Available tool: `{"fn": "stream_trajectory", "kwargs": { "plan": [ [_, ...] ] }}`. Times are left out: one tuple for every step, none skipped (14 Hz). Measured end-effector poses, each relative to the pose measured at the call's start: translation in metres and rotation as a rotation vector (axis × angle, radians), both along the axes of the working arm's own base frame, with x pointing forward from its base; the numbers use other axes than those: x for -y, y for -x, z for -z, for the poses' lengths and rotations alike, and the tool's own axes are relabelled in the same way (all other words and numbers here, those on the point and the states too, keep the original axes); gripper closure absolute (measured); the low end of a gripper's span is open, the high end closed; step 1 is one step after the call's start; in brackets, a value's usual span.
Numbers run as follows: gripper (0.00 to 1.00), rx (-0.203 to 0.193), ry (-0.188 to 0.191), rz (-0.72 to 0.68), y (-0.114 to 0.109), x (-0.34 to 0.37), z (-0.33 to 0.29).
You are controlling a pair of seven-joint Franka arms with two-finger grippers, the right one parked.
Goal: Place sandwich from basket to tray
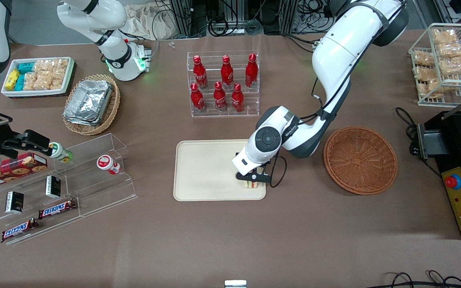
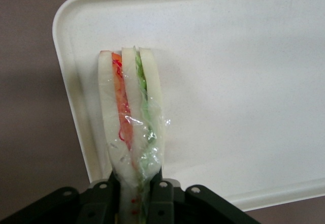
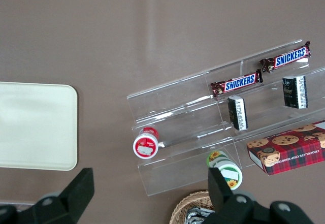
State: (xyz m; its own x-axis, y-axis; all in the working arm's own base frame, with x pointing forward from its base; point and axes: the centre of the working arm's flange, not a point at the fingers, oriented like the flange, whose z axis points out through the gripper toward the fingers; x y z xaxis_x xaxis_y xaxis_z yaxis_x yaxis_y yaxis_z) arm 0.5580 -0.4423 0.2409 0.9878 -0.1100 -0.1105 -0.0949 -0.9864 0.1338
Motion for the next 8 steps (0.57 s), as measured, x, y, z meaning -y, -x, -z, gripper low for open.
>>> {"fn": "stream_trajectory", "kwargs": {
  "plan": [
    [0.58,0.001,0.001,-0.001,-0.001,0.0,-0.001],
    [0.5,0.002,-0.001,-0.003,-0.002,-0.001,-0.005],
    [0.41,-0.001,-0.008,-0.005,-0.005,-0.003,-0.013],
    [0.3,-0.005,-0.019,-0.009,-0.008,-0.008,-0.025],
    [0.21,-0.008,-0.033,-0.015,-0.013,-0.016,-0.043],
    [0.1,-0.009,-0.049,-0.024,-0.017,-0.027,-0.067],
    [0.01,-0.006,-0.066,-0.039,-0.022,-0.044,-0.096],
    [0.0,-0.003,-0.083,-0.048,-0.026,-0.064,-0.126]
  ]
}}
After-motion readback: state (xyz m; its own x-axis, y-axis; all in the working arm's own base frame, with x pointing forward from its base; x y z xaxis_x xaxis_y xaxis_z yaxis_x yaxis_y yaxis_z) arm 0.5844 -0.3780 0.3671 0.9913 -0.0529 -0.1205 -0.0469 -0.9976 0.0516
